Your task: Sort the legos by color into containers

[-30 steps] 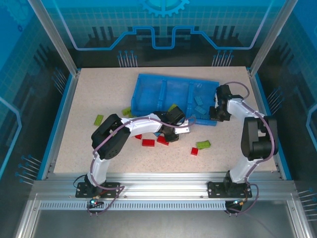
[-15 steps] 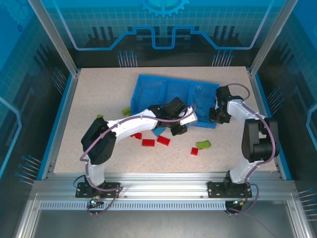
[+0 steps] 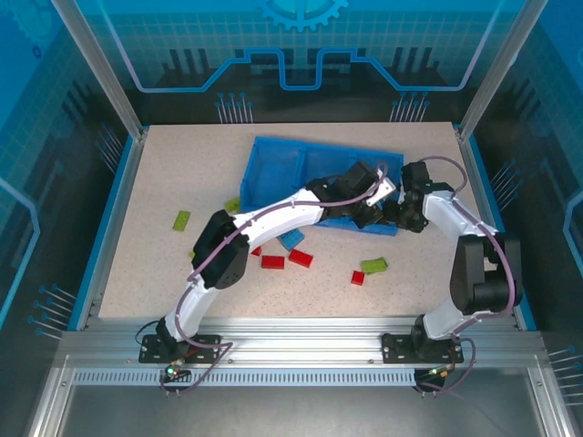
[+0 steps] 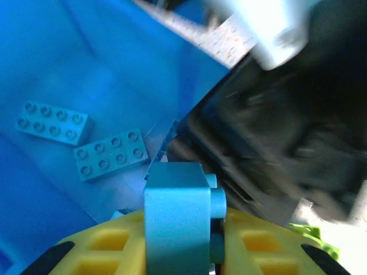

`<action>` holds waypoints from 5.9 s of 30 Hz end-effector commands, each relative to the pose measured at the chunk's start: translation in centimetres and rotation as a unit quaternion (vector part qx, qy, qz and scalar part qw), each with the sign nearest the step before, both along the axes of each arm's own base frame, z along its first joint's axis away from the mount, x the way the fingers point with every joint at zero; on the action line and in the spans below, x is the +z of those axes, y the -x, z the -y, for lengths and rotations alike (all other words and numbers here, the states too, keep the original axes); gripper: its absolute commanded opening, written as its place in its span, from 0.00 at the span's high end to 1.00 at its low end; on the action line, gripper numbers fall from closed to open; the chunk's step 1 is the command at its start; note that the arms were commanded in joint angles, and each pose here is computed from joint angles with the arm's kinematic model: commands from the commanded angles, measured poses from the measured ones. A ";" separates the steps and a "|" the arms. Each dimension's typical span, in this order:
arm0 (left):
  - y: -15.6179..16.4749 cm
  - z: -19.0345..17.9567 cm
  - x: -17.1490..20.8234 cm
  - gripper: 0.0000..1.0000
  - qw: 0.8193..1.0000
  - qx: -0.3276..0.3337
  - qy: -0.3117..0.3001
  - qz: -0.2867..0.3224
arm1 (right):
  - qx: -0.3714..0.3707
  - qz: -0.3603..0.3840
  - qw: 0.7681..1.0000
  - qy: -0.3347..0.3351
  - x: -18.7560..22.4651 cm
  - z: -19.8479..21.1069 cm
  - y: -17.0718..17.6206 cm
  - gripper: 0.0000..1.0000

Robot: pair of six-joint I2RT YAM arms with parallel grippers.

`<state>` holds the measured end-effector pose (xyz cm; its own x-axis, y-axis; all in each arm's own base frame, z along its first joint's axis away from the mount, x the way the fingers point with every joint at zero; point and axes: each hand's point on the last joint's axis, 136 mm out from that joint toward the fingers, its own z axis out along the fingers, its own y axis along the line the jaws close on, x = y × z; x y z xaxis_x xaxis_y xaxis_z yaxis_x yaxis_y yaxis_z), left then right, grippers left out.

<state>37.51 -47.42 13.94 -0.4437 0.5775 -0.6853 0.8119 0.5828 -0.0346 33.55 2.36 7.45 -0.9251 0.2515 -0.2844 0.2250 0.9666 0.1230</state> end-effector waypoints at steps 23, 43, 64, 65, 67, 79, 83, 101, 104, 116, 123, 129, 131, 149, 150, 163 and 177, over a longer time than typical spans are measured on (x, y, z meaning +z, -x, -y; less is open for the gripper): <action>-2.5 -4.0 5.0 0.01 0.977 0.207 0.047 -0.009 | 0.053 0.026 0.996 -0.071 1.5 -3.9 10.4 0.07; 1.1 -23.7 2.5 0.01 0.912 0.401 0.041 -0.078 | 0.112 -0.060 0.991 0.038 -3.5 -6.8 11.9 0.07; 3.4 -27.5 0.8 0.01 0.898 0.433 0.013 -0.075 | 0.117 -0.077 0.987 0.080 -3.6 -7.1 10.8 0.37; 3.4 -27.6 0.7 0.01 0.898 0.434 0.012 -0.074 | 0.115 -0.077 0.987 0.078 -3.4 -7.2 10.7 0.37; 3.5 -27.6 0.6 0.01 0.898 0.434 0.011 -0.074 | 0.113 -0.069 0.989 0.067 -2.7 -7.7 10.5 0.37; 3.7 -27.6 0.2 0.01 0.897 0.434 0.011 -0.078 | 0.114 0.004 0.993 -0.024 2.6 -11.4 8.6 0.36; 3.8 -27.7 0.0 0.01 0.897 0.435 0.011 -0.081 | 0.124 0.039 0.990 -0.049 5.2 -13.3 6.5 0.35; 6.0 -29.1 -2.1 0.01 0.886 0.450 -0.006 -0.107 | 0.133 0.049 0.989 -0.038 6.6 -19.7 -7.3 0.32; 6.2 -29.3 -2.2 0.01 0.886 0.451 -0.006 -0.109 | 0.133 0.049 0.989 -0.038 6.5 -20.1 -8.1 0.18; 6.3 -28.8 -2.8 0.01 0.886 0.448 -0.005 -0.119 | 0.186 0.109 0.976 0.029 9.3 -16.1 -1.4 0.08; 6.1 -28.5 -3.1 0.01 0.888 0.443 -0.005 -0.120 | 0.151 0.004 0.987 0.050 4.5 -9.0 8.2 0.07; 6.1 -28.7 -2.8 0.01 0.887 0.447 -0.001 -0.115 | 0.094 -0.058 0.994 0.016 1.1 -8.9 13.8 0.13; 6.2 -28.9 -2.6 0.01 0.887 0.448 -0.002 -0.112 | 0.082 -0.075 0.994 0.001 -0.2 -9.3 14.9 0.17; 7.1 -31.8 -2.0 0.01 0.881 0.465 -0.026 -0.082 | 0.101 -0.119 0.985 0.069 -4.9 -12.1 14.0 0.30; 7.2 -31.9 -2.0 0.01 0.880 0.466 -0.026 -0.082 | 0.103 -0.120 0.985 0.074 -5.1 -12.1 13.9 0.31; 7.8 -32.9 -2.8 0.01 0.876 0.473 -0.031 -0.086 | 0.118 -0.102 0.983 0.101 -4.0 -13.5 12.6 0.70; 9.1 -34.9 -3.8 0.01 0.859 0.503 -0.015 -0.093 | 0.210 0.067 0.972 -0.086 9.3 -27.2 -0.2 0.72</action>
